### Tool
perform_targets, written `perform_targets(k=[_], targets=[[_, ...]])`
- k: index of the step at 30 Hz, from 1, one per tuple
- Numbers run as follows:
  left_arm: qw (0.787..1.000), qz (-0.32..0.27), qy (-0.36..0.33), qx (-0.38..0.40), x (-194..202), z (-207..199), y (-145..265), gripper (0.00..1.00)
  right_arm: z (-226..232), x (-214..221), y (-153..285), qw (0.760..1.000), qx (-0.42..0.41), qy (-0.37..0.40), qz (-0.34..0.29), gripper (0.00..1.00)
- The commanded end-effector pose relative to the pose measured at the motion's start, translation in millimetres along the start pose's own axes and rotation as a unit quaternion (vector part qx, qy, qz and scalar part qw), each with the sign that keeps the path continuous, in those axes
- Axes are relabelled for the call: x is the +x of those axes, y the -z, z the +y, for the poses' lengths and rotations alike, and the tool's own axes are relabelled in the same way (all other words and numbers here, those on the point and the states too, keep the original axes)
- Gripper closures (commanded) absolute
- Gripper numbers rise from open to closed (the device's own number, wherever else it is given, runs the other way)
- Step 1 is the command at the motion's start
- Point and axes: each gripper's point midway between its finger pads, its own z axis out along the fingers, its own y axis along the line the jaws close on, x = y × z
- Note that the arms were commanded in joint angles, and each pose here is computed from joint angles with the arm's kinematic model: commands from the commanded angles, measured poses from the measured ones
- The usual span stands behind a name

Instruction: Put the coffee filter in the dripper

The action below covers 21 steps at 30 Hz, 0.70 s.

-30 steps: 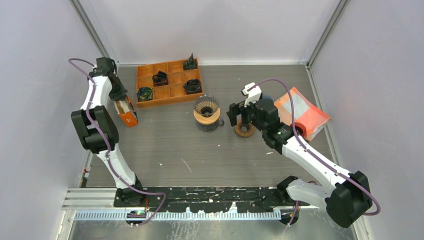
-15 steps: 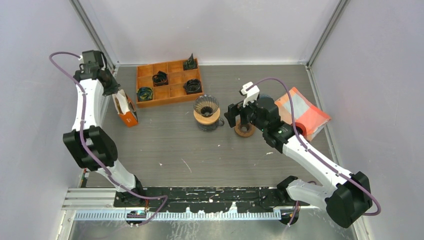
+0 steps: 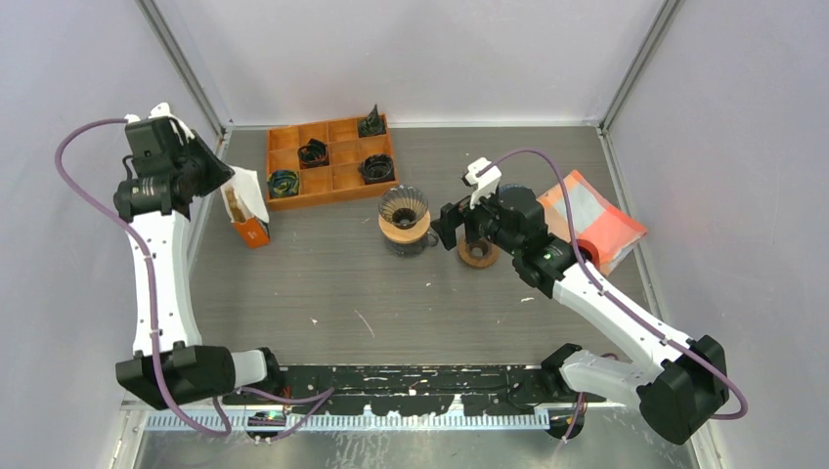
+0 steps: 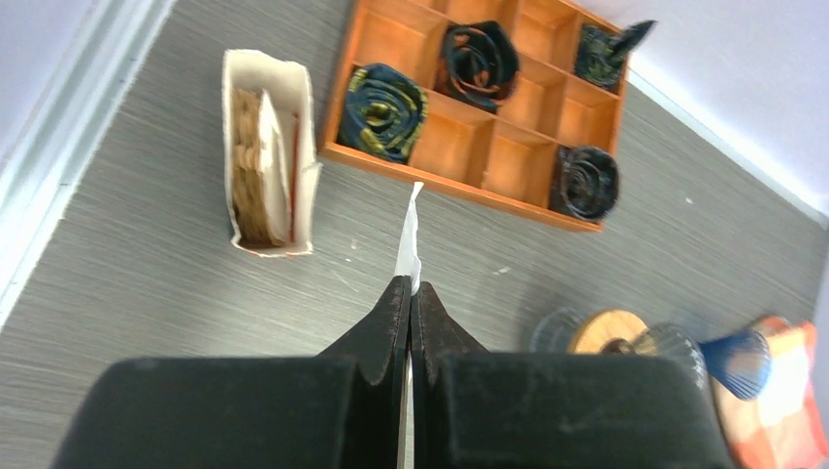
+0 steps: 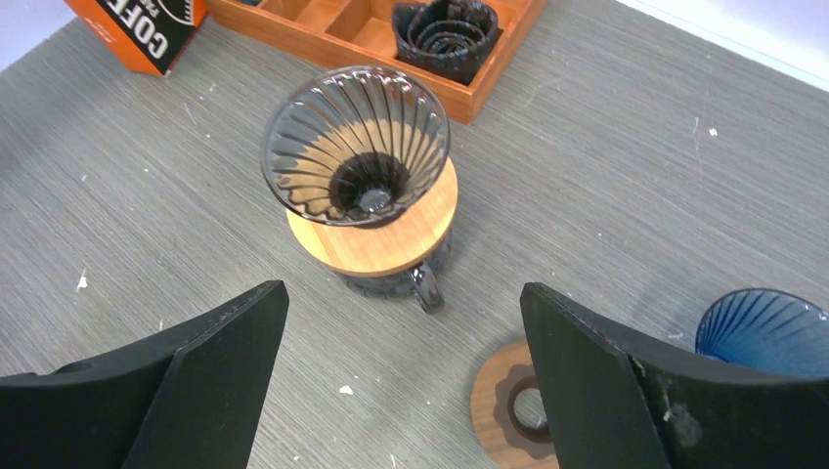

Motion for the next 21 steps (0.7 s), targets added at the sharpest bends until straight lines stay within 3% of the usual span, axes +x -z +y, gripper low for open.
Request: perform_targets(k=[1, 7, 21], targets=[[0.995, -0.025, 0.019, 0.095, -1, -37, 24, 1.00, 15, -46, 0, 0.998, -0.026, 0.014, -0.062, 0.05], [0.983, -0.003, 0.034, 0.179, 19, -76, 40, 1.00, 32, -59, -8, 0.995, -0.049, 0.021, -0.085, 0.05], [0.956, 0.016, 0.040, 0.290, 65, -157, 55, 1.00, 76, -84, -32, 0.985, -0.073, 0.068, -0.140, 0.05]])
